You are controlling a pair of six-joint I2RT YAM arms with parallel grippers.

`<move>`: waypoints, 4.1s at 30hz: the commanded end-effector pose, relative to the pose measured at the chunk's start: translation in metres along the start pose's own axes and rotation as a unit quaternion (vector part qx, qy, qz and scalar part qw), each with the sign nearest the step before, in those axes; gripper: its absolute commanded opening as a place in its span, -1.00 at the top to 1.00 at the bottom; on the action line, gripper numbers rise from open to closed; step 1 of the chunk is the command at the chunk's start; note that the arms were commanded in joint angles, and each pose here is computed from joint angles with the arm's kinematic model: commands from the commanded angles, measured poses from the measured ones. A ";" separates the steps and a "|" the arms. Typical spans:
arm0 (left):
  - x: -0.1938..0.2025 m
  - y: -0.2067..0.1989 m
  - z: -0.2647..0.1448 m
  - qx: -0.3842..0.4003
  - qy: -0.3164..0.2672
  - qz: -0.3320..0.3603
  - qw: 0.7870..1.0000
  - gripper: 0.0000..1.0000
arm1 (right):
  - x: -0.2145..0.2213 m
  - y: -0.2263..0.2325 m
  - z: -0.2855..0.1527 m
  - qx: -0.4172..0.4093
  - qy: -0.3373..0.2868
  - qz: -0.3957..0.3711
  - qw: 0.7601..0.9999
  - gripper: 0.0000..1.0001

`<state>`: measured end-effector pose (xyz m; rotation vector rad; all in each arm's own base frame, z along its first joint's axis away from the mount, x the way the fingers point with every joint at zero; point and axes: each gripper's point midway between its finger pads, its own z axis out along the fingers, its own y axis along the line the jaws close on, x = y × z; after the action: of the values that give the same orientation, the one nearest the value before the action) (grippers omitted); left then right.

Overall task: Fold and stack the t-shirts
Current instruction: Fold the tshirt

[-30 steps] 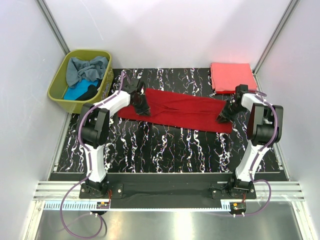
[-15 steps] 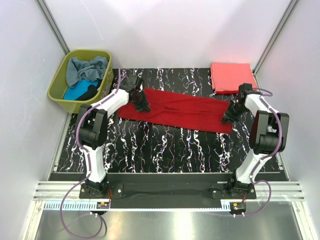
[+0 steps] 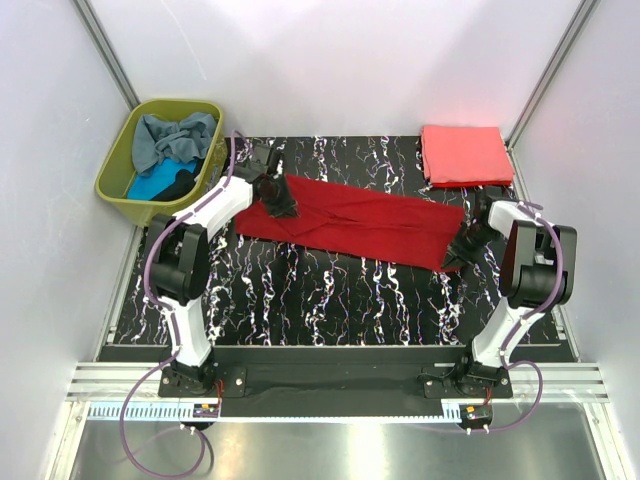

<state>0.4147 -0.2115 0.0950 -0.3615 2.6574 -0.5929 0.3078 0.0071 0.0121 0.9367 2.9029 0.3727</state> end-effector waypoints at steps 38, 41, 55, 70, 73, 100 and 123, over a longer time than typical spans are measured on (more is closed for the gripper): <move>-0.045 0.034 0.111 -0.010 0.019 -0.120 0.993 0.67 | 0.082 0.097 0.042 -0.072 0.105 -0.130 0.983 0.35; -0.053 0.030 0.113 0.007 0.021 -0.106 0.994 0.67 | 0.107 0.104 0.043 -0.065 0.117 -0.150 0.980 0.35; -0.096 -0.021 0.155 0.196 0.050 -0.091 0.975 0.60 | 0.270 0.239 0.049 -0.175 0.220 -0.218 0.935 0.33; -0.099 -0.065 0.025 0.155 -0.070 0.005 0.985 0.35 | 0.256 0.246 -0.028 -0.233 0.175 -0.249 0.924 0.22; -0.078 -0.065 0.042 0.152 -0.038 -0.010 0.988 0.44 | 0.230 0.226 -0.024 -0.219 0.158 -0.232 0.934 0.21; -0.079 -0.090 0.072 0.146 -0.021 0.010 0.989 0.34 | 0.255 0.274 0.014 -0.279 0.198 -0.176 0.923 0.29; 0.130 0.042 -0.149 0.133 -0.001 0.034 0.991 0.40 | 0.354 0.213 0.008 -0.236 0.240 -0.286 0.897 0.80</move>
<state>0.2338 -0.1674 0.1395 -0.2741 2.6096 -0.8977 0.1488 0.3698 0.0642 -0.0692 3.0552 1.3626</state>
